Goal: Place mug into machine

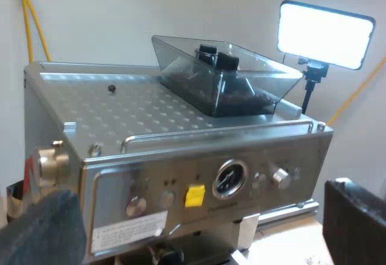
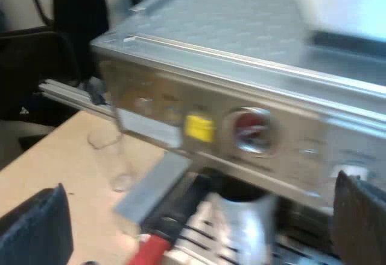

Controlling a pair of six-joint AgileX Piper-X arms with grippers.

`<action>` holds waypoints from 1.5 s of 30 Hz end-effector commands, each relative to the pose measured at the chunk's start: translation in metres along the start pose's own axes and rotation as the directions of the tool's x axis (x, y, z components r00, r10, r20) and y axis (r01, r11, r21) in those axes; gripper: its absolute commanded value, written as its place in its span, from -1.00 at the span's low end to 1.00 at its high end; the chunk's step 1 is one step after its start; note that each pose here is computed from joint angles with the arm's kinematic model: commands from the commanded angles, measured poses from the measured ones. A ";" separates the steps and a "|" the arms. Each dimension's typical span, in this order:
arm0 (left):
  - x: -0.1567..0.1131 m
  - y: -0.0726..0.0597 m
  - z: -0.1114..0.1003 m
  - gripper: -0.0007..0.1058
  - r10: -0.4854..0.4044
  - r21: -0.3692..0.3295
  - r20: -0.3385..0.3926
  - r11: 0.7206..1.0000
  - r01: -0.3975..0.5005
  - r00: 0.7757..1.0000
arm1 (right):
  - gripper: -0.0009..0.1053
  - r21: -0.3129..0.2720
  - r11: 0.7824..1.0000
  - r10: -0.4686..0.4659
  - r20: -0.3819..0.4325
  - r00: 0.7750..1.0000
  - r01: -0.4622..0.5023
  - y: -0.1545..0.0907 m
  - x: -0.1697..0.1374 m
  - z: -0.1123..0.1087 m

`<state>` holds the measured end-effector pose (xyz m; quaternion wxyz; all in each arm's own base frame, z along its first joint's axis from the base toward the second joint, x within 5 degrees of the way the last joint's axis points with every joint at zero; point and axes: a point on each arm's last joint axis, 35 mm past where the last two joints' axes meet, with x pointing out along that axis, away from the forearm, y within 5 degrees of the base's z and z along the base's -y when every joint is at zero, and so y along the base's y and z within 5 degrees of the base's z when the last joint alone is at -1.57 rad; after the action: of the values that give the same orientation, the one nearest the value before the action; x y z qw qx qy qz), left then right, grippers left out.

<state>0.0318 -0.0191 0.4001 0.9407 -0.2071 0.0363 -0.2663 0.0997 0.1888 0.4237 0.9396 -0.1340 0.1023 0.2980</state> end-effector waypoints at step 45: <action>-0.080 -0.008 -0.018 0.55 0.592 0.157 0.041 0.792 -0.591 0.805 | 0.68 0.109 0.828 -0.527 -0.179 0.831 0.549 -0.076 -0.199 -0.108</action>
<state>-0.0488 0.0090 0.3834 0.9913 -0.1074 0.0715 0.0251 -0.0343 -0.0120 0.3889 0.9862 -0.0952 0.1356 0.0042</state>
